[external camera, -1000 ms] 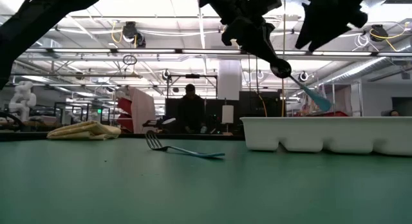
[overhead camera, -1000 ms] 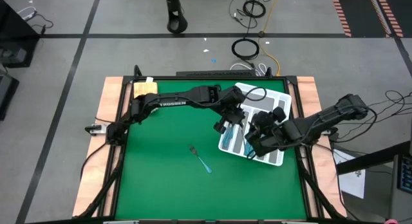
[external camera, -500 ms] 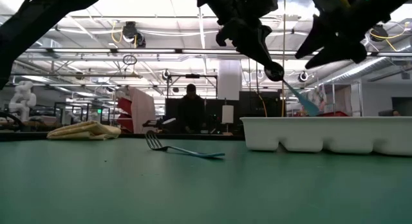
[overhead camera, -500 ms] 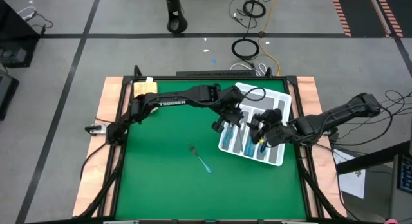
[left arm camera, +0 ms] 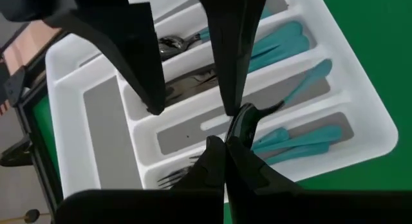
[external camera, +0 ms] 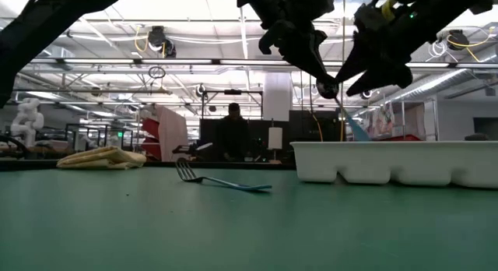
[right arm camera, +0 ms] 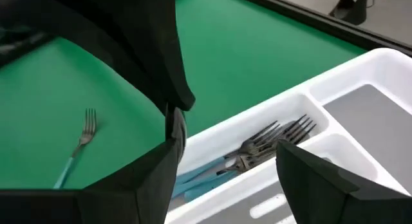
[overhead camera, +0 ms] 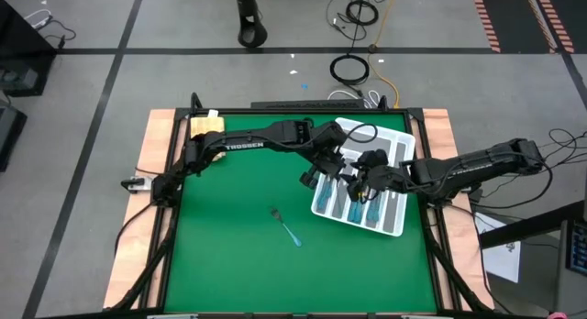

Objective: Sort silverware
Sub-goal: Put the blue spoon into the tray

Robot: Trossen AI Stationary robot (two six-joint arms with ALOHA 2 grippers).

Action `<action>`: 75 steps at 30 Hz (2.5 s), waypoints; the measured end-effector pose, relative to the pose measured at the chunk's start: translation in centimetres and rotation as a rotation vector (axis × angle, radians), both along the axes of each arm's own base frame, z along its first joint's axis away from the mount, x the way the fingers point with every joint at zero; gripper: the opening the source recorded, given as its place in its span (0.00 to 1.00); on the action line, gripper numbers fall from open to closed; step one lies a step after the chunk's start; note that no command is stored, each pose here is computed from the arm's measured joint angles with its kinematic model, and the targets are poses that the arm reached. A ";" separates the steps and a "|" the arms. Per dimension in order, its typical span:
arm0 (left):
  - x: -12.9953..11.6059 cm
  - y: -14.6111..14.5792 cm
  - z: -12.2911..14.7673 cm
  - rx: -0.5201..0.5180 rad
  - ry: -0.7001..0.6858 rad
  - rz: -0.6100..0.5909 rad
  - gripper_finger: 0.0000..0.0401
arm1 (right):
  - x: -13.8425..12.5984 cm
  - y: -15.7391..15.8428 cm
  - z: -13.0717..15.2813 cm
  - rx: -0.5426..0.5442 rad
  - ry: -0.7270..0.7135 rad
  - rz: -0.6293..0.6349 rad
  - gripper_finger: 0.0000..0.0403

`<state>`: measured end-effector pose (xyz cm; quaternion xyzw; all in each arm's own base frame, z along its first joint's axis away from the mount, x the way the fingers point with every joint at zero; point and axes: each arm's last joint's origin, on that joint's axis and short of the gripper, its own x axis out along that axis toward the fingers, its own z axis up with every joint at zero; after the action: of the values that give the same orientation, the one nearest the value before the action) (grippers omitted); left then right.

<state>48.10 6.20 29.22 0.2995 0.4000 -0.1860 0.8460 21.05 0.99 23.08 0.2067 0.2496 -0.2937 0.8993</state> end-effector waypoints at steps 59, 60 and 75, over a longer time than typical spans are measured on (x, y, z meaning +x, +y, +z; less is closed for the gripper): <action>0.0 1.6 0.1 -0.012 -0.025 0.033 0.00 | 0.9 -3.5 0.0 0.055 -0.006 0.064 0.27; 0.0 1.6 0.1 -0.011 -0.029 0.033 0.00 | 0.9 -3.5 0.0 0.060 -0.006 0.067 0.23; 0.3 1.4 0.2 -0.016 -0.046 0.093 0.01 | 1.0 -3.5 0.0 0.070 -0.004 0.058 0.00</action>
<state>48.37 7.60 29.46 0.2780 0.3923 -0.1424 0.8652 22.00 -2.53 23.03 0.2311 0.2638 -0.2584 0.9001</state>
